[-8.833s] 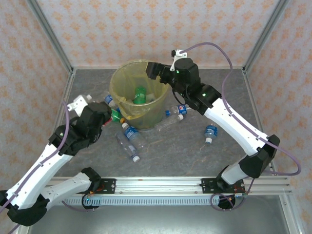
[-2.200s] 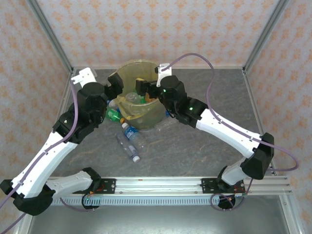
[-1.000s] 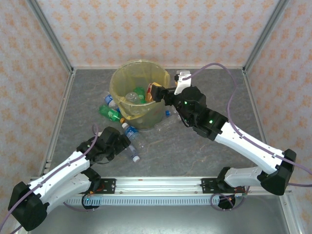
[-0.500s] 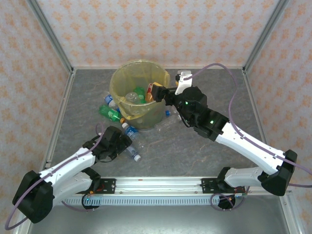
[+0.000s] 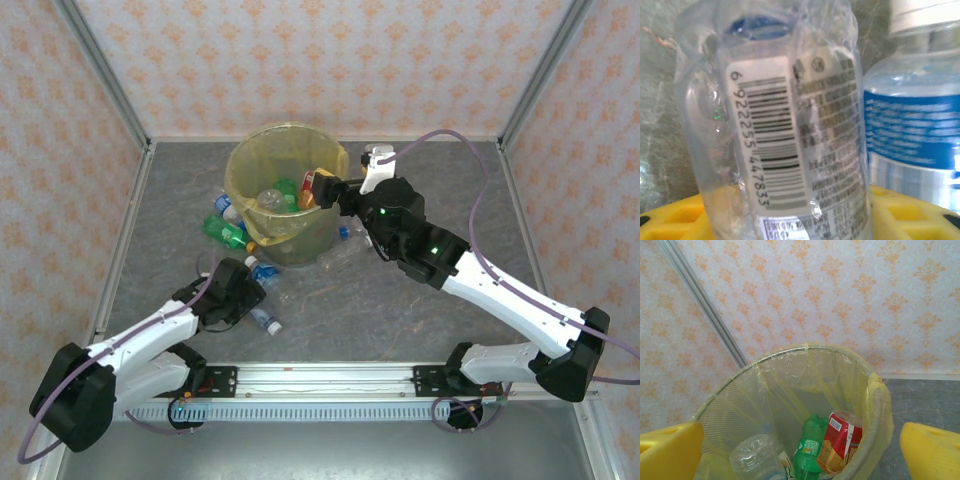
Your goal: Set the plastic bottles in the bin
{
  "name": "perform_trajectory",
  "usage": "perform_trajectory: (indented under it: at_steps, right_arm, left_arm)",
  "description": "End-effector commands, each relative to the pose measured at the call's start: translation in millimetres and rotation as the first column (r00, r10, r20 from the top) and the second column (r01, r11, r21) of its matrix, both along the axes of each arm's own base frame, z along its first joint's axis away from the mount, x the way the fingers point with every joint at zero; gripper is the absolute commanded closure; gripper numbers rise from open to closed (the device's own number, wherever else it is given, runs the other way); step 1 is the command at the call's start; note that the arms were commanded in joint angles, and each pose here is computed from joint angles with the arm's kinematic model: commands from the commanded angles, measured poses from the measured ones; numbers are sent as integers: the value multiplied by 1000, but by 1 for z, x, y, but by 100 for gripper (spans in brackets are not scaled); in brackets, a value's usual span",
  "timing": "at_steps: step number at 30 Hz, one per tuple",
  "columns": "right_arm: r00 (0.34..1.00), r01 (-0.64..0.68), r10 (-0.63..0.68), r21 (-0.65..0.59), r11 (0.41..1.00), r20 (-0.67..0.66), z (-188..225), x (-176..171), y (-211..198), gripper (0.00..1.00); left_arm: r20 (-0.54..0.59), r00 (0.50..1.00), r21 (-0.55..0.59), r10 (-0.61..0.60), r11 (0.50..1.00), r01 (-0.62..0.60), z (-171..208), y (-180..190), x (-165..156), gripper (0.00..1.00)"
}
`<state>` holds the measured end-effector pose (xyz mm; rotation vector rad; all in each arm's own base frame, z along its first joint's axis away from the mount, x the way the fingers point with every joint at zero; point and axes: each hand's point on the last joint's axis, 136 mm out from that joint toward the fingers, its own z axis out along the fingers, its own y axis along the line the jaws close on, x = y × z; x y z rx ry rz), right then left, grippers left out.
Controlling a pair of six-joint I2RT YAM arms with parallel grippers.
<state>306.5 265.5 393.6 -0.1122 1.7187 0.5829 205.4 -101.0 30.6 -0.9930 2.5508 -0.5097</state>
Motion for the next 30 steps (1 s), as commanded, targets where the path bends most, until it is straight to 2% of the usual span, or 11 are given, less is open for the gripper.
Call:
perform_trajectory:
  at_steps: [1,7,11,20,24,30]
  right_arm:
    - [999,41,-41,1,999,12,5,0,-12,0]
    - [999,45,-45,-2,999,29,12,1,-13,0]
    - [999,44,-44,-9,999,33,13,2,-11,0]
    - [999,39,-38,-12,999,33,13,4,-8,0]
    - [998,49,-49,-16,999,36,14,3,-11,0]
    - [998,52,-51,-12,999,42,17,2,-13,0]
  left_arm:
    - [55,997,49,49,997,-51,14,17,5,46]
    - [140,984,66,106,991,-116,47,33,11,47]
    - [219,968,107,124,983,-150,83,45,20,47]
    - [339,936,186,97,968,-168,152,54,41,46]
    - [421,904,239,79,952,-194,201,63,51,46]
    - [525,849,366,59,885,-288,285,89,57,45]
